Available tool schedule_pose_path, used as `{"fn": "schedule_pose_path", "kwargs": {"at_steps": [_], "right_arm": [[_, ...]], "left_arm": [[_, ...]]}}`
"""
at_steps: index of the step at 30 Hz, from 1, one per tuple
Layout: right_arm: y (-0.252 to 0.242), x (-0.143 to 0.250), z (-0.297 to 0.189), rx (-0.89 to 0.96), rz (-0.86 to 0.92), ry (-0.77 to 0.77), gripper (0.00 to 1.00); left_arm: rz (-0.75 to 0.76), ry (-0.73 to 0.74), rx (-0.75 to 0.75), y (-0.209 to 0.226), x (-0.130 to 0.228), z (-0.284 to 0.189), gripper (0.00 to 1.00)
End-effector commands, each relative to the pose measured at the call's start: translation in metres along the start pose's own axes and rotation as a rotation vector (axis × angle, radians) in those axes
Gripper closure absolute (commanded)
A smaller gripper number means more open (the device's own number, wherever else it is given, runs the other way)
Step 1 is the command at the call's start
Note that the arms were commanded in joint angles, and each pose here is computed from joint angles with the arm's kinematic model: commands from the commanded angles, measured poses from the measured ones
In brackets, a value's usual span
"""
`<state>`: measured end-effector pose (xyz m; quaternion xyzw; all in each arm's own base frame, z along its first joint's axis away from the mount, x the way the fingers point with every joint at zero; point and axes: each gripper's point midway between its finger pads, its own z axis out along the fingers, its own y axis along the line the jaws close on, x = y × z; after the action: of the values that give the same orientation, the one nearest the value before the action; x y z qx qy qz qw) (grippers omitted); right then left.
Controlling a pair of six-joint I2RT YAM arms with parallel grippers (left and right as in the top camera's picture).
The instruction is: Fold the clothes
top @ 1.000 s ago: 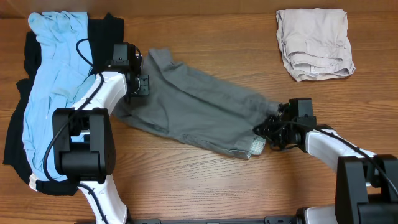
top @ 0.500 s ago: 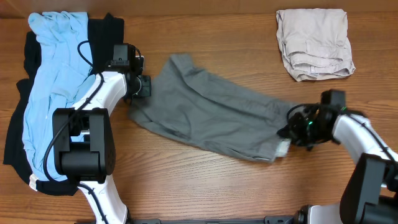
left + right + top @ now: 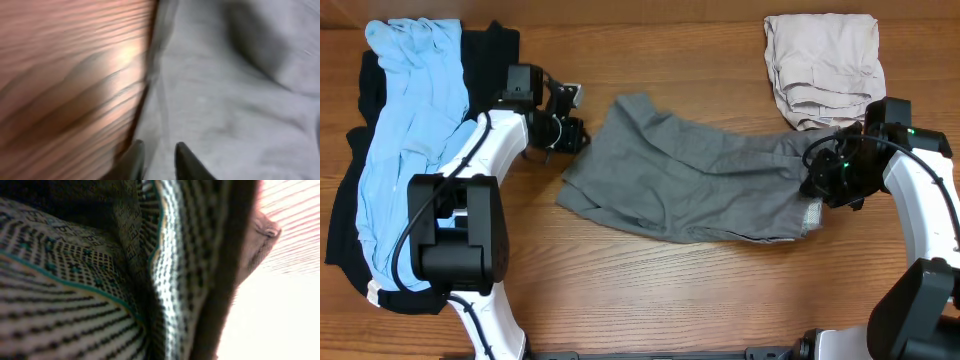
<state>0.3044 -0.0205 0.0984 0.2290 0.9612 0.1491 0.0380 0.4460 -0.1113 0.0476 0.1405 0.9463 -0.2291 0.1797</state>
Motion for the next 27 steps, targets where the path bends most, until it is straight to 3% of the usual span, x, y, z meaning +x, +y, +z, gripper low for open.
{"fn": "schedule_pose_path", "kwargs": {"at_steps": [1,9,16,27], "right_arm": [[-0.007,-0.011,-0.002,0.051,-0.021,-0.025,0.96],[-0.004,-0.019,-0.009,0.048,-0.027,-0.051,0.96],[0.012,-0.037,-0.047,0.033,-0.039,-0.114,0.96],[0.021,-0.035,-0.058,0.03,-0.056,-0.112,0.96]], "left_arm": [[0.197,-0.009,0.105,-0.027,-0.003,0.001,0.67],[0.293,0.051,0.048,-0.023,0.01,0.022,0.75],[0.257,0.111,0.069,-0.014,0.028,0.045,0.92],[0.241,0.113,0.144,-0.026,0.032,0.058,0.94]]}}
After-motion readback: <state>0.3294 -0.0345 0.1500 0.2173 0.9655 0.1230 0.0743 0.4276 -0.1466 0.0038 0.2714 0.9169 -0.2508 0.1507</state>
